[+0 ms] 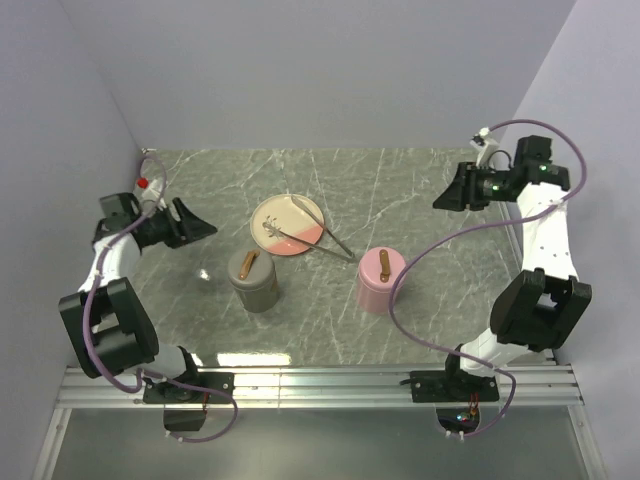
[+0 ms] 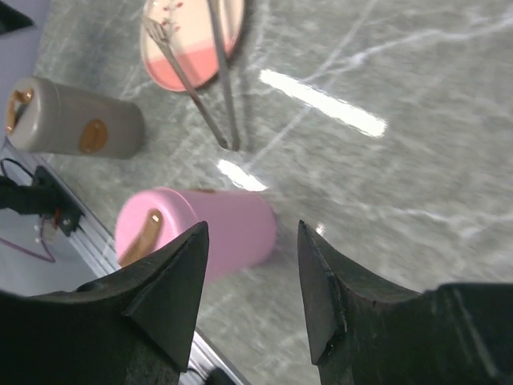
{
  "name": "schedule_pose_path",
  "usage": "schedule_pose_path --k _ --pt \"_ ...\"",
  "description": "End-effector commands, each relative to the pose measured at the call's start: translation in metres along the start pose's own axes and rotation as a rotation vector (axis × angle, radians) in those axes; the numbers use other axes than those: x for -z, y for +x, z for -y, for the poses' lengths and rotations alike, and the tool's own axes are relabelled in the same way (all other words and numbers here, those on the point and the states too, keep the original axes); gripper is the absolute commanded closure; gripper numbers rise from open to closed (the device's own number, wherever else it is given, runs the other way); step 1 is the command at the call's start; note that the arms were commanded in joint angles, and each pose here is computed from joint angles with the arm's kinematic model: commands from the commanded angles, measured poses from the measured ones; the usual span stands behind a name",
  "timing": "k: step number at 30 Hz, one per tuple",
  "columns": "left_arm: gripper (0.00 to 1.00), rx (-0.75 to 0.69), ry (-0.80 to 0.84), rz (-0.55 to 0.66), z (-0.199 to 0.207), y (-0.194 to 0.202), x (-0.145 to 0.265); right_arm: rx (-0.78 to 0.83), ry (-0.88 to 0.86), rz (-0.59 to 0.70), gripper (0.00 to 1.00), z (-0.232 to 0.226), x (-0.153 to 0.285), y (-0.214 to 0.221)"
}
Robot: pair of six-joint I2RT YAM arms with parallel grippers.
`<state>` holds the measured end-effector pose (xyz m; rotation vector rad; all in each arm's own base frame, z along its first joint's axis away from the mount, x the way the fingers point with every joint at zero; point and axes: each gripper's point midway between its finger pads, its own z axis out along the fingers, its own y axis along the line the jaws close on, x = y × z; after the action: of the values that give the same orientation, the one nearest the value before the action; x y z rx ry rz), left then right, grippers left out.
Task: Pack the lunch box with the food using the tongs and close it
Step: Move the packing box to the center of the board.
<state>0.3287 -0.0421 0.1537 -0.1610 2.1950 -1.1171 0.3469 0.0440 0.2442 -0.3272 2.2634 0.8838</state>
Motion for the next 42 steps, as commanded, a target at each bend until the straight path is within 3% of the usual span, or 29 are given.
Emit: schedule_pose_path --k 1,2,3,6,10,14,22,31,36,42 --pt "0.32 -0.384 0.071 0.027 0.002 -0.025 0.025 0.059 -0.029 -0.044 0.45 0.012 0.020 0.005" --pt "0.32 -0.402 0.088 -0.005 0.002 -0.014 0.032 0.062 -0.069 -0.105 0.46 0.014 0.023 0.021" --pt "0.32 -0.604 0.101 -0.024 -0.002 -0.010 0.035 0.064 -0.083 -0.133 0.46 0.016 0.026 0.029" --pt "0.32 -0.866 0.181 -0.131 -0.003 0.020 0.044 0.134 -0.096 -0.148 0.47 0.027 0.036 0.056" --pt "0.33 -0.954 0.272 -0.247 -0.012 0.065 0.053 0.307 -0.090 -0.218 0.43 0.045 0.040 0.095" --pt "0.33 -1.079 0.296 -0.243 -0.015 0.081 0.053 0.396 -0.144 -0.218 0.43 0.041 0.026 0.139" --pt "0.30 -1.174 0.333 -0.240 -0.015 0.098 0.049 0.733 -0.188 -0.066 0.38 0.028 -0.005 0.166" --pt "0.28 -1.267 0.362 -0.221 -0.017 0.103 0.028 1.114 -0.237 -0.068 0.37 -0.004 -0.039 0.188" --pt "0.30 -1.311 0.393 -0.224 -0.010 0.100 0.019 1.191 -0.278 -0.069 0.39 -0.015 -0.054 0.189" --pt "0.30 -1.327 0.438 -0.224 0.001 0.104 0.009 1.164 -0.326 -0.080 0.45 -0.024 -0.065 0.183"
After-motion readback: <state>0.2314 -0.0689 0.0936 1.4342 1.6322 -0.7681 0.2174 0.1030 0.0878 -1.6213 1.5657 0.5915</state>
